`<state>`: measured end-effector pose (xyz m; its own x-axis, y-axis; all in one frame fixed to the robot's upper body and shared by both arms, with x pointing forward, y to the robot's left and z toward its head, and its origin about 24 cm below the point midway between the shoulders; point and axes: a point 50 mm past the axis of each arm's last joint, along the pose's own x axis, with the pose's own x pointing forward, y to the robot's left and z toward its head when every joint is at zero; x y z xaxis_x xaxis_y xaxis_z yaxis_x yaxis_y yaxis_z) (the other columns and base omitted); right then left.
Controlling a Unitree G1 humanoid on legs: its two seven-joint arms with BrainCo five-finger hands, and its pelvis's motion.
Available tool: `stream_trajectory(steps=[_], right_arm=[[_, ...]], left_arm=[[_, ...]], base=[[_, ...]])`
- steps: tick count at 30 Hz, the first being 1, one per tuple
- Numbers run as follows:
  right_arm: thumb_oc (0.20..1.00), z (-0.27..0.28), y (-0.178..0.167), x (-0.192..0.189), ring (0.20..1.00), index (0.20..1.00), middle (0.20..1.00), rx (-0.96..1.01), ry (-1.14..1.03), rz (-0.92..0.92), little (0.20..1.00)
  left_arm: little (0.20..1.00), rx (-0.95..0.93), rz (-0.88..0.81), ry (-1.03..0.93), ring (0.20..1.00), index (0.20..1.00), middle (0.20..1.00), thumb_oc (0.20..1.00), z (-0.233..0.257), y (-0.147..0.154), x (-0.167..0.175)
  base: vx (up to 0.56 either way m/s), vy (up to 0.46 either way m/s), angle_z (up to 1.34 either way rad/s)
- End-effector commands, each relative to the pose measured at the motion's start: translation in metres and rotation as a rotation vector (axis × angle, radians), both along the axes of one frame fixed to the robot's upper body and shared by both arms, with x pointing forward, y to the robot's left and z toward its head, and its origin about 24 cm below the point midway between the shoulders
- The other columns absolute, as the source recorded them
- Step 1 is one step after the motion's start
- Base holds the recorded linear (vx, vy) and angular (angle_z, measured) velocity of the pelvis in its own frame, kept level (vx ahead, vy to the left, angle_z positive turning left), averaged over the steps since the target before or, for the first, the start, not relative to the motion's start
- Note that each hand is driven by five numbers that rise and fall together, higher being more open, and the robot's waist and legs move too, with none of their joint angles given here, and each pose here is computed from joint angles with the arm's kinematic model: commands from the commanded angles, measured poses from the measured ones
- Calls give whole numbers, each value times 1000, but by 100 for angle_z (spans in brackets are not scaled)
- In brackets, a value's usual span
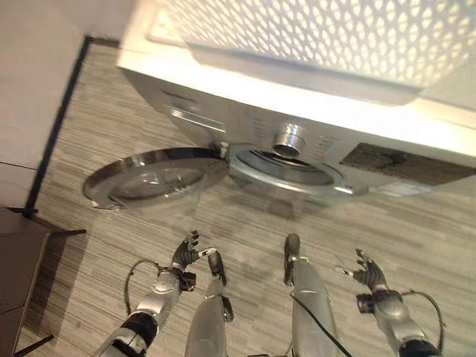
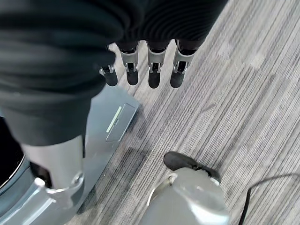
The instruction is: Grab the laundry basket,head to the washer,open it,put in the laundry and shut it.
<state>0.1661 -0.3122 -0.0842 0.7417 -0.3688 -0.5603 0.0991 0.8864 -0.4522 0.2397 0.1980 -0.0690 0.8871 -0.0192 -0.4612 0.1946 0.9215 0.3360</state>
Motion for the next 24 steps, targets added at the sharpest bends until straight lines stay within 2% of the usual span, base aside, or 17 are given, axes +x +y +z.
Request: stream_trajectory(steps=[1,5,6,9,10,11,12,13,15,16,17,19,20,21,22,24], right_arm=[[1000,-10,-3,-20,1000,1000,1000,-22,100,34,1000],[1000,-21,-10,-41,1000,1000,1000,-23,219,22,1000],[1000,-21,-10,-41,1000,1000,1000,-23,219,23,1000],[1000,-23,-11,-48,1000,1000,1000,-18,261,55,1000],[1000,-22,-13,-49,1000,1000,1000,-17,268,70,1000],[1000,-22,-13,-49,1000,1000,1000,-16,267,70,1000],[1000,-23,-12,-50,1000,1000,1000,-13,279,79,1000],[1000,-24,-8,-49,1000,1000,1000,-3,284,99,1000],[1000,-24,-7,-46,1000,1000,1000,3,274,109,1000],[1000,-22,-2,-39,1000,1000,1000,16,244,120,1000],[1000,-22,-2,-39,1000,1000,1000,17,244,119,1000],[1000,-22,8,-32,1000,1000,1000,29,218,172,1000],[1000,-22,8,-32,1000,1000,1000,30,218,172,1000],[1000,-20,11,-26,1000,1000,1000,35,192,184,1000],[1000,-19,15,-21,1000,1000,1000,53,167,183,1000],[1000,-20,22,-18,1000,1000,1000,65,155,202,1000]], left_arm=[[1000,223,31,-11,1000,1000,1000,1000,3,32,2],[1000,272,184,105,1000,1000,1000,1000,-11,73,-23],[1000,272,184,105,1000,1000,1000,1000,-11,73,-24],[1000,345,267,110,1000,1000,1000,1000,-2,106,-28],[1000,413,314,95,1000,1000,1000,1000,13,133,-26],[1000,413,314,95,1000,1000,1000,1000,13,133,-26],[1000,440,346,90,1000,1000,1000,1000,21,146,-24],[1000,526,378,49,1000,1000,1000,1000,45,169,-13],[1000,586,374,12,1000,1000,1000,1000,62,178,-3],[1000,733,331,-98,1000,1000,1000,1000,101,186,23],[1000,734,330,-99,1000,1000,1000,1000,101,186,24],[1000,947,257,-225,1000,1000,1000,1000,151,192,50],[1000,947,257,-225,1000,1000,1000,1000,151,192,50],[1000,1111,221,-315,1000,1000,1000,1000,187,193,64],[1000,1177,224,-388,1000,1000,1000,1000,217,192,75],[1000,1210,279,-451,1000,1000,1000,1000,243,193,82]], base=[[67,224,17],[43,167,16],[27,115,9],[32,155,9],[3,157,20],[-4,150,16],[-24,121,8],[-46,159,1],[-60,100,5],[-57,51,15],[-84,84,18],[-66,86,18],[-70,134,12],[-68,129,0],[-69,152,2],[-14,64,2]])
